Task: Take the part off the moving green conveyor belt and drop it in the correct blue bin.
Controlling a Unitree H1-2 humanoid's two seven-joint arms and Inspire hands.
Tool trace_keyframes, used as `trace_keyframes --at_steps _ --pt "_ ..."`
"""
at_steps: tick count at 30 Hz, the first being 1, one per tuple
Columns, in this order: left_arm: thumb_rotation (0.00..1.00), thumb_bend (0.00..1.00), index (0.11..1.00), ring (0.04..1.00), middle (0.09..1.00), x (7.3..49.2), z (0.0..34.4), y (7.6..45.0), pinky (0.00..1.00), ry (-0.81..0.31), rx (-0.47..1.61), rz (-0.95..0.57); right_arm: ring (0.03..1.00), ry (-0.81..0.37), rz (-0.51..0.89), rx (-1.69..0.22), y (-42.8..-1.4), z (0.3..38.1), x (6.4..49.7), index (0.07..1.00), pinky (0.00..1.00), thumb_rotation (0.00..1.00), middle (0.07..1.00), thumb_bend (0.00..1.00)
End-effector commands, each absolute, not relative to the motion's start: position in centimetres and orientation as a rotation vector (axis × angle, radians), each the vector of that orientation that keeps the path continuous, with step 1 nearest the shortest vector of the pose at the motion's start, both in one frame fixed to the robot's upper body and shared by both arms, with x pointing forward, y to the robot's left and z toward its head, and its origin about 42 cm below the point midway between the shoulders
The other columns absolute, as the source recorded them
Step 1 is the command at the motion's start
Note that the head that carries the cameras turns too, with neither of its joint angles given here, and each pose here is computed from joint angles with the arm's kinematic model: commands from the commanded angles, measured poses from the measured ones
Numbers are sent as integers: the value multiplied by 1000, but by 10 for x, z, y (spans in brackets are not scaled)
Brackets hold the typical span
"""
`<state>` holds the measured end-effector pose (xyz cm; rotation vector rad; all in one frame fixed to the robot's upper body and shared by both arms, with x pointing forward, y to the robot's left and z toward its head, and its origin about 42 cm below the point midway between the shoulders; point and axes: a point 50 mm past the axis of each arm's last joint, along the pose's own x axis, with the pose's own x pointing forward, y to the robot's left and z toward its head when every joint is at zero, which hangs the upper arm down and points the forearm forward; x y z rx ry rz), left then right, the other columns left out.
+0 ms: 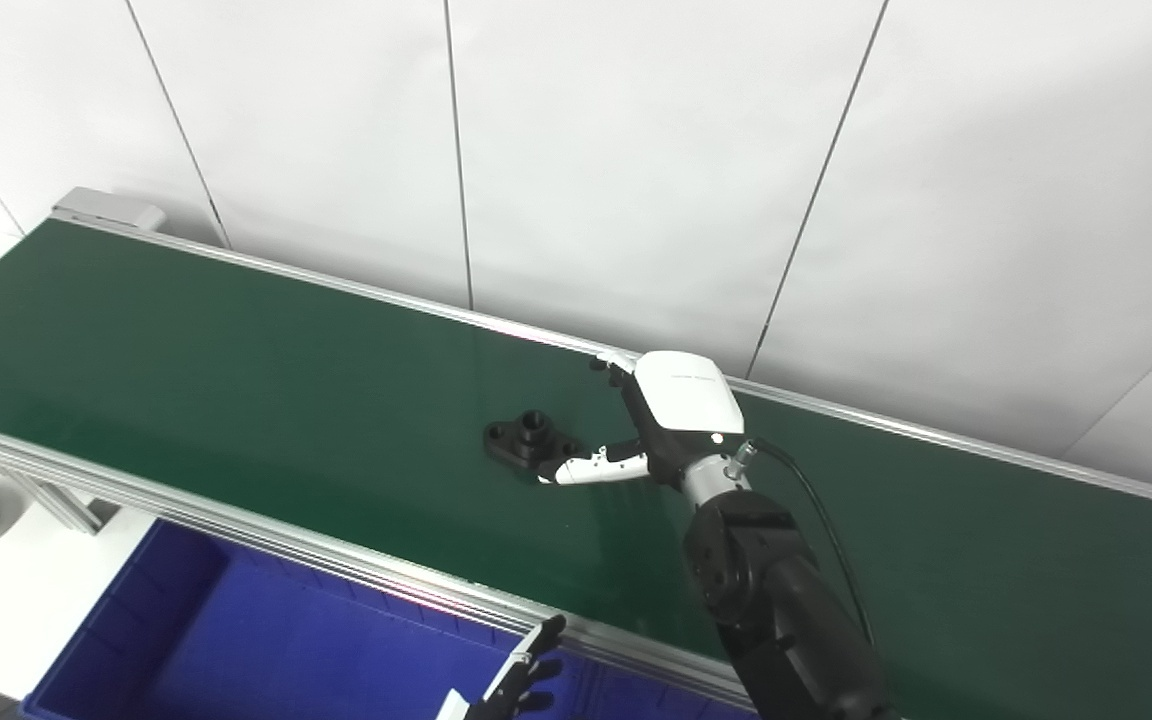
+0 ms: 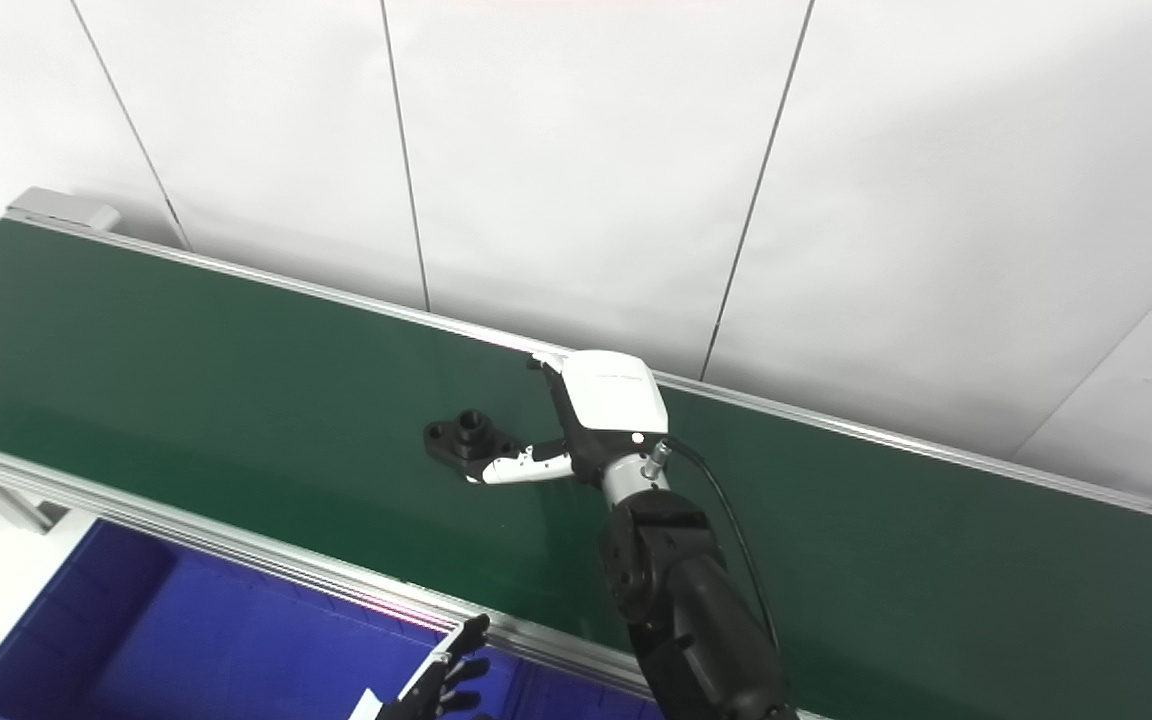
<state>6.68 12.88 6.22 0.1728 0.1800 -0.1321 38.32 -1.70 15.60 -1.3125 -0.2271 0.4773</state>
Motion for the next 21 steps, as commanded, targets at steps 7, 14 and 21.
trace_keyframes --at_steps 7,14,21 --pt "841 426 934 931 957 63 118 40 847 38 -80 -149 688 -357 456 -1303 8 190 394 834 547 664 795 991" --pt "831 379 934 927 953 61 118 29 834 17 -99 -148 667 -373 465 -1349 11 175 396 817 517 656 784 975" --pt "827 374 935 921 947 60 120 23 831 14 -67 -141 594 -394 476 -1366 12 150 398 755 470 536 702 925"
